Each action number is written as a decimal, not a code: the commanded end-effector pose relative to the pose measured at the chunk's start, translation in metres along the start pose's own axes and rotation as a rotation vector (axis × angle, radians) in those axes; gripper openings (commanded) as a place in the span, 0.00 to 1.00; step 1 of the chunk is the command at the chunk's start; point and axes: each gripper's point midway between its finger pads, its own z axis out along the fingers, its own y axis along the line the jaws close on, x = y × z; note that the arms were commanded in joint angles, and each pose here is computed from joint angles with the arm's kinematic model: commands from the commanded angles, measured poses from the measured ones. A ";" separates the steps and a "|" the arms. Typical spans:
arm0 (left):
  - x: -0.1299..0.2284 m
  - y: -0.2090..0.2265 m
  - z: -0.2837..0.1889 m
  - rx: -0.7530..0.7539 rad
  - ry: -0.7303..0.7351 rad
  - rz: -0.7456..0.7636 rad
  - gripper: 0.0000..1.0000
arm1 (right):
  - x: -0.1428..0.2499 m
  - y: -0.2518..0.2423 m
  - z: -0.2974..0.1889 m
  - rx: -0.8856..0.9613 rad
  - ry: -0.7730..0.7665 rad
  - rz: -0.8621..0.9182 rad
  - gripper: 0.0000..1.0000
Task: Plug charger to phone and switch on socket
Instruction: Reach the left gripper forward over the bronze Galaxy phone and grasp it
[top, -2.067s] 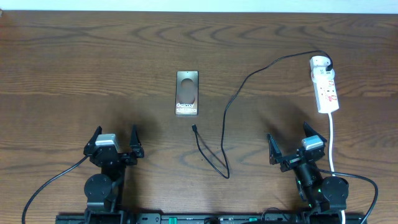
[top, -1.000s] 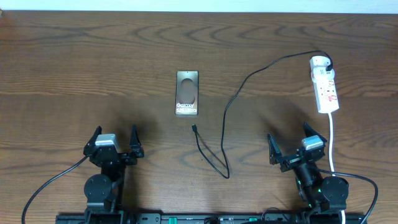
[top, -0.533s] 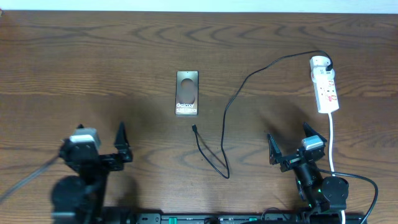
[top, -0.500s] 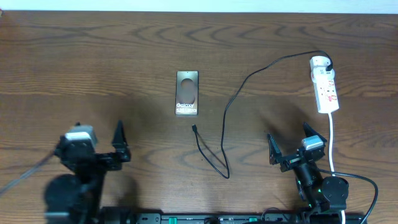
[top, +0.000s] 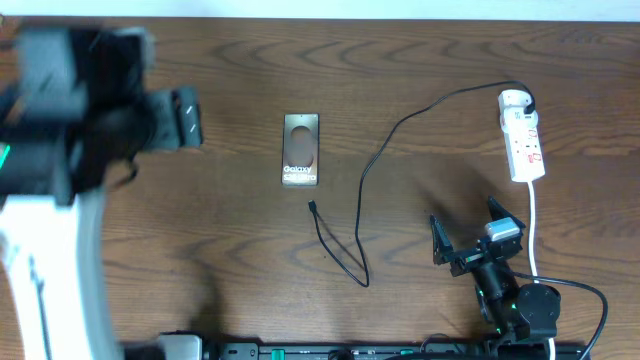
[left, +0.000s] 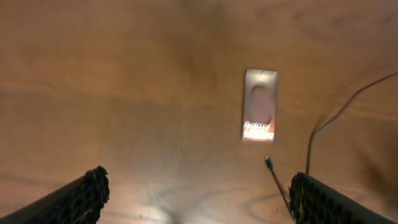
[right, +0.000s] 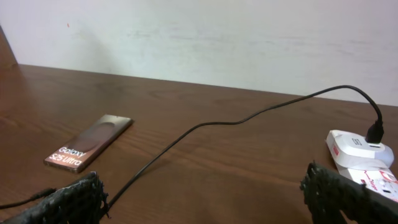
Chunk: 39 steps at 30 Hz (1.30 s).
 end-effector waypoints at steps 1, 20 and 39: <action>-0.002 0.001 0.063 -0.021 0.170 -0.099 0.93 | 0.000 0.001 0.000 -0.006 -0.001 -0.002 0.99; 0.062 -0.019 0.283 0.041 0.672 -0.196 0.98 | 0.000 0.001 0.000 -0.006 -0.001 -0.002 0.99; 0.087 -0.111 0.303 0.079 0.647 0.044 0.98 | 0.000 0.001 0.000 -0.006 -0.001 -0.002 0.99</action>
